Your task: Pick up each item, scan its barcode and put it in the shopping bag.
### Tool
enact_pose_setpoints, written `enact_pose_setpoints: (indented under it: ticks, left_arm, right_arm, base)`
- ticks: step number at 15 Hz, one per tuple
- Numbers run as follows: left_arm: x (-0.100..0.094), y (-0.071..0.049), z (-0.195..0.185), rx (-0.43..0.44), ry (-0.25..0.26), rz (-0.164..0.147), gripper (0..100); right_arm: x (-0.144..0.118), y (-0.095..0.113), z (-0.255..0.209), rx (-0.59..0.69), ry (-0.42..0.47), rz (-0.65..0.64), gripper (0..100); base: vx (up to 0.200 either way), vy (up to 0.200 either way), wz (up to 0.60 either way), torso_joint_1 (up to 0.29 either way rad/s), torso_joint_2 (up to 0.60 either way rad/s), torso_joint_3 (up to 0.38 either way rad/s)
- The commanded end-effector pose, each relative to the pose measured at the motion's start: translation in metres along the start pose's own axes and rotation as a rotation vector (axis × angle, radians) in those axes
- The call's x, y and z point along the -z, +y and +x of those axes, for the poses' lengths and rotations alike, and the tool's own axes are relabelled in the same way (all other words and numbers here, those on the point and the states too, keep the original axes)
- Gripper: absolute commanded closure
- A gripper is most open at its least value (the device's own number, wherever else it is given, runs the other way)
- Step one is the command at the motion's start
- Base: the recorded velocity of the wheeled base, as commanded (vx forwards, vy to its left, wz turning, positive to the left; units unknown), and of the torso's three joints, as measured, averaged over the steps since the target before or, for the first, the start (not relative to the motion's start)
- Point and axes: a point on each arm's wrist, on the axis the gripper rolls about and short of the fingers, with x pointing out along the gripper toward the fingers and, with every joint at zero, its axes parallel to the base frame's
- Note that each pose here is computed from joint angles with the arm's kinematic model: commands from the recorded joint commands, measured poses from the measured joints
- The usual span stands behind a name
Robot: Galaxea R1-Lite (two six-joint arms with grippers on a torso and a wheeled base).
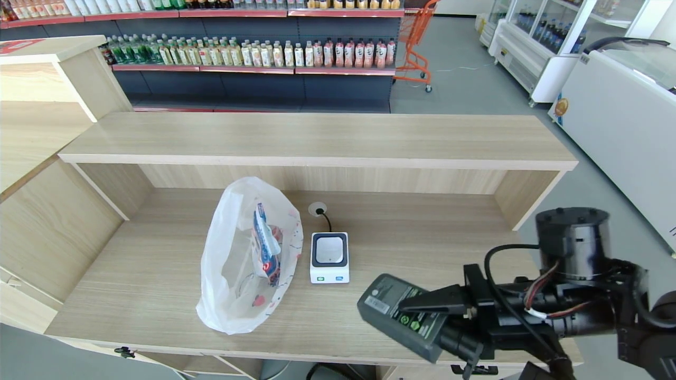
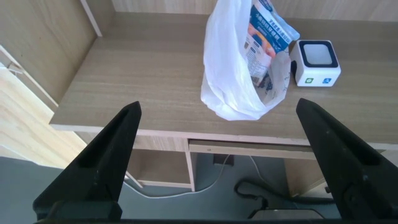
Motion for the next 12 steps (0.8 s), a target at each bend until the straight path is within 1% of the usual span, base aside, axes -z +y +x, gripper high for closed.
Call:
enact_pose_setpoints:
  ticks: [1,2,3,4,5,6,7,8,9,10,11,12]
  left_arm:
    - [0.000,0.000,0.000,0.000,0.001,0.000,0]
    - [0.000,0.000,0.000,0.000,0.001,0.001,0]
    - [0.000,0.000,0.000,-0.001,0.001,0.000,0]
    - [0.000,0.000,0.000,0.000,0.001,0.000,0]
    - [0.000,0.000,0.000,0.000,0.001,0.000,0]
    - [0.000,0.000,0.000,0.000,0.001,0.000,0]
    - [0.000,0.000,0.000,0.000,0.001,0.000,0]
    - [0.000,0.000,0.000,-0.001,0.001,0.000,0]
    - [0.000,0.000,0.000,0.000,0.001,0.000,0]
    - [0.000,0.000,0.000,0.000,0.001,0.000,0]
    - [0.000,0.000,0.000,0.000,0.001,0.000,0]
    - [0.000,0.000,0.000,0.000,0.001,0.000,0]
  right_arm:
    - [-0.013,-0.010,-0.073,0.030,0.321,0.231,100]
    - [-0.016,-0.003,-0.088,0.018,0.364,0.423,100]
    - [-0.018,-0.002,-0.096,0.021,0.381,0.510,100]
    - [-0.021,0.001,-0.109,0.057,0.407,0.769,100]
    - [-0.019,0.001,-0.115,0.118,0.422,0.968,100]
    - [-0.018,-0.002,-0.118,0.163,0.432,1.096,100]
    - [-0.015,-0.009,-0.120,0.261,0.422,1.396,100]
    - [-0.011,-0.012,-0.121,0.331,0.441,1.574,100]
    - [-0.008,-0.010,-0.121,0.417,0.494,1.757,100]
    - [-0.008,-0.010,-0.117,0.487,0.500,1.943,100]
    - [-0.008,-0.009,-0.114,0.517,0.492,2.042,100]
    - [-0.008,-0.010,-0.107,0.607,0.483,2.273,100]
  base:
    - [0.000,0.000,0.00,0.000,0.00,0.000]
    - [0.000,0.000,0.00,0.000,0.00,0.000]
    - [0.000,0.000,0.00,0.000,0.00,0.000]
    - [0.000,0.000,0.00,0.000,0.00,0.000]
    - [0.000,0.000,0.00,0.000,0.00,0.000]
    - [0.000,0.000,0.00,0.000,0.00,0.000]
    - [0.000,0.000,0.00,0.000,0.00,0.000]
    - [0.000,0.000,0.00,0.000,0.00,0.000]
    - [0.000,0.000,0.00,0.000,0.00,0.000]
    - [0.000,0.000,0.00,0.000,0.00,0.000]
    - [0.000,0.000,0.00,0.000,0.00,0.000]
    - [0.000,0.000,0.00,0.000,0.00,0.000]
